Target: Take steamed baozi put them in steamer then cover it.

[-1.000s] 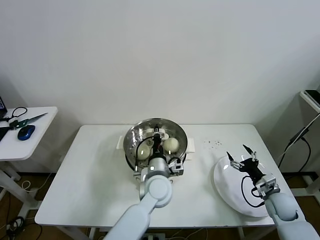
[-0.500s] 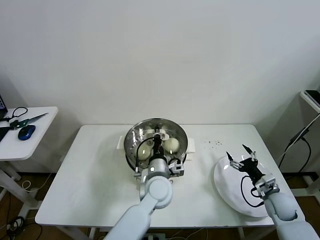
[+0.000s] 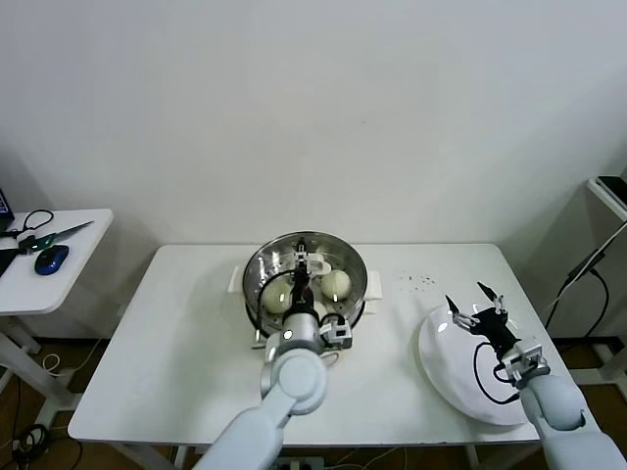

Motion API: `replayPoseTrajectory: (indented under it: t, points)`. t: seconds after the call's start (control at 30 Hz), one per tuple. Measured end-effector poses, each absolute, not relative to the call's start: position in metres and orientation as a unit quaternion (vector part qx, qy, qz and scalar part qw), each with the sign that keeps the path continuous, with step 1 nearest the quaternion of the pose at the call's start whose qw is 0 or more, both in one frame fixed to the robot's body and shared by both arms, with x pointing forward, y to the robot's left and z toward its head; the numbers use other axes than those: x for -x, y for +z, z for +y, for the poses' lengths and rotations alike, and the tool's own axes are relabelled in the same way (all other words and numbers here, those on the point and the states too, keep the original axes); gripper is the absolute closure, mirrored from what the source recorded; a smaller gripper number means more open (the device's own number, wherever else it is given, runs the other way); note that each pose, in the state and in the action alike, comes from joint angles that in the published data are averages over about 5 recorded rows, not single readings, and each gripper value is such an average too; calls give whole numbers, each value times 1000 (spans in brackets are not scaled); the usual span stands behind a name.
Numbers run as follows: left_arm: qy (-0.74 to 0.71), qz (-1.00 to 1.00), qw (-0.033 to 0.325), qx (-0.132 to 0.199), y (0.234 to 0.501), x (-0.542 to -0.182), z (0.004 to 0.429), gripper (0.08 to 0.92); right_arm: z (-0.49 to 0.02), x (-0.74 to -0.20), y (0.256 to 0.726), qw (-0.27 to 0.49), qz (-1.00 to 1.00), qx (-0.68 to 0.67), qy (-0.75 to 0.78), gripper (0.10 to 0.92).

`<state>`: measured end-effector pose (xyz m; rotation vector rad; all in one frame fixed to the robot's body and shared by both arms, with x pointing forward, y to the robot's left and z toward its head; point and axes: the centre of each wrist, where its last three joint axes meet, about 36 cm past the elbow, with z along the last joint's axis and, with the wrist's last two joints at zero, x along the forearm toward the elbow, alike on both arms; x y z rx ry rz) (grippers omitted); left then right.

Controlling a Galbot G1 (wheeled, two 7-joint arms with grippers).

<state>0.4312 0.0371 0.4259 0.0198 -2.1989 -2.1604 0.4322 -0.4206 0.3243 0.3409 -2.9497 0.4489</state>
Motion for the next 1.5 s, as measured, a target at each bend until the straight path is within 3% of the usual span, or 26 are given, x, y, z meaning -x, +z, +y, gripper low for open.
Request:
replayPoseTrajectory:
  t: [0.3, 0.67, 1.0, 1.2, 1.5]
  points:
    - [-691, -722, 27, -6, 434, -410, 55, 189, -421, -436, 333, 79, -981, -103, 146, 200]
    - [-656, -754, 24, -28, 451, -376, 96, 177, -418, -430, 338, 83, -984, -96, 124, 200]
    - [-570, -819, 30, -59, 461, -360, 165, 177, -413, -421, 339, 77, -987, -91, 110, 200]
    - [-476, -876, 40, -62, 446, -350, 220, 177, -408, -412, 339, 72, -988, -90, 101, 200]
    - [-294, -952, 58, -60, 395, -328, 284, 177, -402, -397, 336, 62, -990, -90, 87, 200]
